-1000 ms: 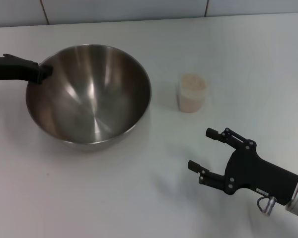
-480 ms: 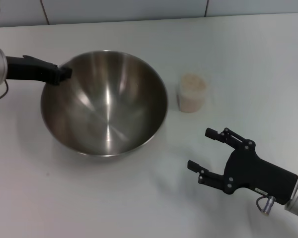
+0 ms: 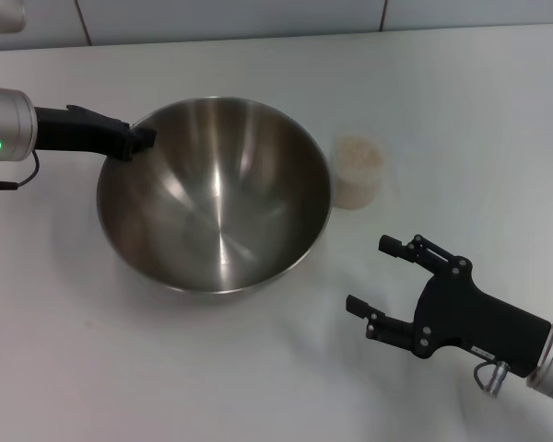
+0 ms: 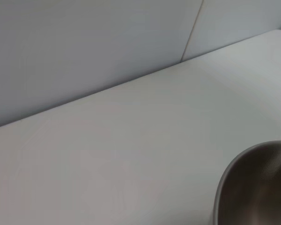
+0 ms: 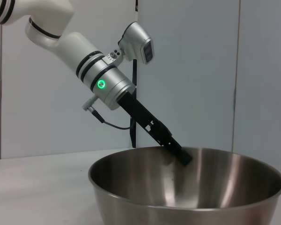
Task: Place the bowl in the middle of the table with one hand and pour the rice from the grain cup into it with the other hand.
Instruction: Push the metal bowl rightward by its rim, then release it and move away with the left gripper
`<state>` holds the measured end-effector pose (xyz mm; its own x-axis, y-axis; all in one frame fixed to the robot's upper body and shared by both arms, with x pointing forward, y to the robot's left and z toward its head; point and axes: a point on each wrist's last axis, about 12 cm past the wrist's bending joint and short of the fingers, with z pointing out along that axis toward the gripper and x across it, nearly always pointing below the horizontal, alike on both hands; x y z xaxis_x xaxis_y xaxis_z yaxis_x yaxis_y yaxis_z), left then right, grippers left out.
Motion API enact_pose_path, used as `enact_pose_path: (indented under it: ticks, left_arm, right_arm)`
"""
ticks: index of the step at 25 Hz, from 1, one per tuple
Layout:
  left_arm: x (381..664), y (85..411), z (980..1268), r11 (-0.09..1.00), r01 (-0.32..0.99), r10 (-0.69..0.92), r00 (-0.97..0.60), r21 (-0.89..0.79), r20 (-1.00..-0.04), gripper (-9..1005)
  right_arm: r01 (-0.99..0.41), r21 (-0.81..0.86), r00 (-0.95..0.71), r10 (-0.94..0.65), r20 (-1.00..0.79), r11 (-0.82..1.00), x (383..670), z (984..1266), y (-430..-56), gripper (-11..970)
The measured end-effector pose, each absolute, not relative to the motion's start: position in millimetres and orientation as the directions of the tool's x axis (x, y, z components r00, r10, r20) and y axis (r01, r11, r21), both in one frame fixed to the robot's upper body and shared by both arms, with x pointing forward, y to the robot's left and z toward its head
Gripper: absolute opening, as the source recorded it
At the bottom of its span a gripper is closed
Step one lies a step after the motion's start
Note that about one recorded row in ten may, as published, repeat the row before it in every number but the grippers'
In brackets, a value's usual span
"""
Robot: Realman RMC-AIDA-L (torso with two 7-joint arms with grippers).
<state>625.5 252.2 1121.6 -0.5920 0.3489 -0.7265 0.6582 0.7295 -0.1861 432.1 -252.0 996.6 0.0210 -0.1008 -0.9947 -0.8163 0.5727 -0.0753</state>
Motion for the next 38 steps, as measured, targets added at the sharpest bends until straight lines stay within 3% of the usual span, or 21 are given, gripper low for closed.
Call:
enact_pose_path:
  ticks: [14, 25, 28, 32, 36, 38]
  left_arm:
    - [623, 248, 1114, 0.715, 0.664, 0.328, -0.597, -0.22, -0.732, 90]
    - [620, 247, 1129, 0.672, 0.699, 0.311, -0.565, -0.243, -0.764, 298]
    - [616, 252, 1142, 0.652, 0.726, 0.305, -0.515, -0.219, -0.801, 403]
    - [593, 277, 1162, 0.613, 0.783, 0.264, -0.329, -0.106, -0.907, 555]
    - [572, 297, 1160, 0.602, 0.799, 0.241, -0.2, -0.015, -0.95, 740]
    - [554, 307, 1153, 0.577, 0.814, 0.248, -0.099, 0.065, -0.964, 771]
  right_arm:
    - [-0.816, -0.075, 0.021, -0.101, -0.995, 0.573, 432, 997, -252, 826]
    - [-0.816, -0.075, 0.021, -0.101, -0.995, 0.573, 432, 997, -252, 825]
    - [-0.816, -0.075, 0.021, -0.101, -0.995, 0.573, 432, 997, -252, 825]
    - [-0.813, -0.075, 0.021, -0.101, -0.995, 0.577, 432, 997, -252, 825]
    - [-0.811, -0.075, 0.02, -0.101, -0.995, 0.58, 433, 997, -253, 826]
    - [-0.81, -0.075, 0.021, -0.1, -0.995, 0.582, 433, 997, -253, 826]
